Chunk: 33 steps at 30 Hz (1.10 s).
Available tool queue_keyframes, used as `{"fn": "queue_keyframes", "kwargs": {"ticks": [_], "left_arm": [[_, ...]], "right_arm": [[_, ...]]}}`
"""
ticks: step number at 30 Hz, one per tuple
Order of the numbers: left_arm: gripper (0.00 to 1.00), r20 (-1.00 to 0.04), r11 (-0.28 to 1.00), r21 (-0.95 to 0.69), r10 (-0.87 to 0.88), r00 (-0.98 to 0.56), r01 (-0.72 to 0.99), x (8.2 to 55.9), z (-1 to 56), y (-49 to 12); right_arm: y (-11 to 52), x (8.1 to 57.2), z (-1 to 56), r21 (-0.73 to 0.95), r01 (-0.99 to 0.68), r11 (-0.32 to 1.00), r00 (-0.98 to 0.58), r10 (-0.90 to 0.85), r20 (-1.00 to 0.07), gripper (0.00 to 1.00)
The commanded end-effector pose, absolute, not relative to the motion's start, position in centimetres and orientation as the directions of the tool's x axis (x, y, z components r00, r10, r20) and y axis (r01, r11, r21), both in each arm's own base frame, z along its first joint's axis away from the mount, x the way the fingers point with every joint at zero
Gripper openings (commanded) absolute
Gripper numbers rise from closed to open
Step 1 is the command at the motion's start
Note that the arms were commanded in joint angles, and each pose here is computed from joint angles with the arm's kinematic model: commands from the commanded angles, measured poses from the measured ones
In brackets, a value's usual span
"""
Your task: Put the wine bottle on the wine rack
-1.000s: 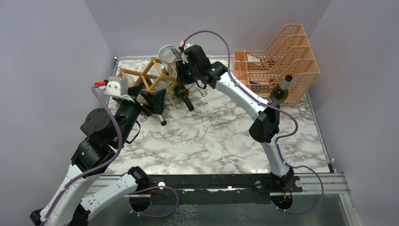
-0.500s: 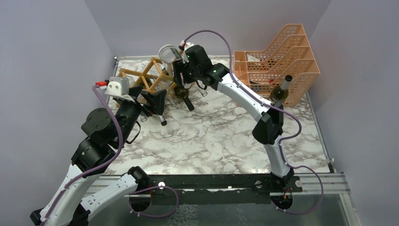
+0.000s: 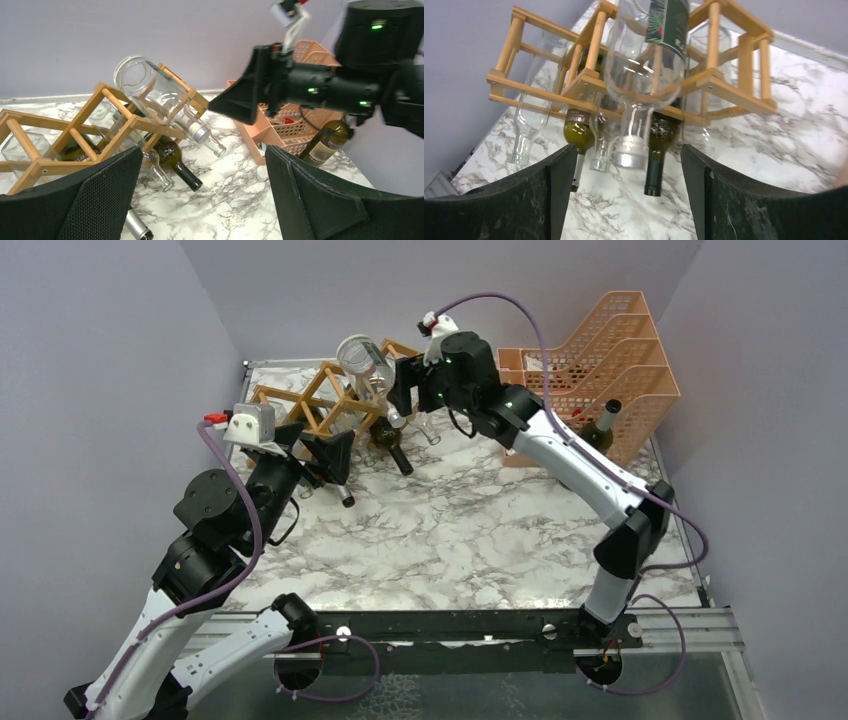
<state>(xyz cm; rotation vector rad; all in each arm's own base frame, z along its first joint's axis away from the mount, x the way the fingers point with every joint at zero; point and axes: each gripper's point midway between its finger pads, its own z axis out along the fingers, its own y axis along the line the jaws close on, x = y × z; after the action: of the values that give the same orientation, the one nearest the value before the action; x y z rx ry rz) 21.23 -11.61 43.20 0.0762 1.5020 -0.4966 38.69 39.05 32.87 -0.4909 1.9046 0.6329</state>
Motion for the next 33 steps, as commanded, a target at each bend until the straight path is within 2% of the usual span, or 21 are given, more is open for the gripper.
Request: {"fn": "queue_keyframes", "kwargs": {"ticks": [1, 10, 14, 20, 26, 33], "left_arm": [[0.99, -0.967, 0.895, -0.244, -0.252, -0.028, 0.373, 21.3, 42.2, -12.1], [0.99, -0.970, 0.887, -0.240, -0.230, -0.072, 0.395, 21.9, 40.4, -13.4], [0.99, -0.968, 0.880, -0.249, -0.233, -0.088, 0.404, 22.1, 39.7, -14.0], [0.99, -0.967, 0.875, -0.254, -0.233, -0.102, 0.412, 22.4, 39.2, -14.5], [0.99, -0.965, 0.867, -0.263, -0.232, -0.125, 0.424, 22.5, 38.7, -15.2], [0.99, -0.962, 0.864, -0.271, -0.227, -0.151, 0.425, 22.8, 37.5, -15.7]], "right_arm": [[35.1, 37.7, 37.3, 0.156, -0.536, 0.829, -0.255, 0.018, -0.967, 0.79], [20.7, 36.3, 38.5, -0.049, -0.147, 0.988, -0.137, -0.069, -0.988, 0.80], [13.6, 36.8, 39.3, -0.071, 0.025, 0.997, -0.124, -0.068, -0.990, 0.83], [2.7, 37.5, 36.8, -0.080, 0.324, 0.943, -0.224, -0.006, -0.975, 0.85], [-1.5, 37.1, 34.7, -0.052, 0.397, 0.917, -0.256, 0.056, -0.965, 0.85], [-1.8, 37.3, 31.3, -0.038, 0.380, 0.924, -0.326, 0.096, -0.941, 0.79]]}}
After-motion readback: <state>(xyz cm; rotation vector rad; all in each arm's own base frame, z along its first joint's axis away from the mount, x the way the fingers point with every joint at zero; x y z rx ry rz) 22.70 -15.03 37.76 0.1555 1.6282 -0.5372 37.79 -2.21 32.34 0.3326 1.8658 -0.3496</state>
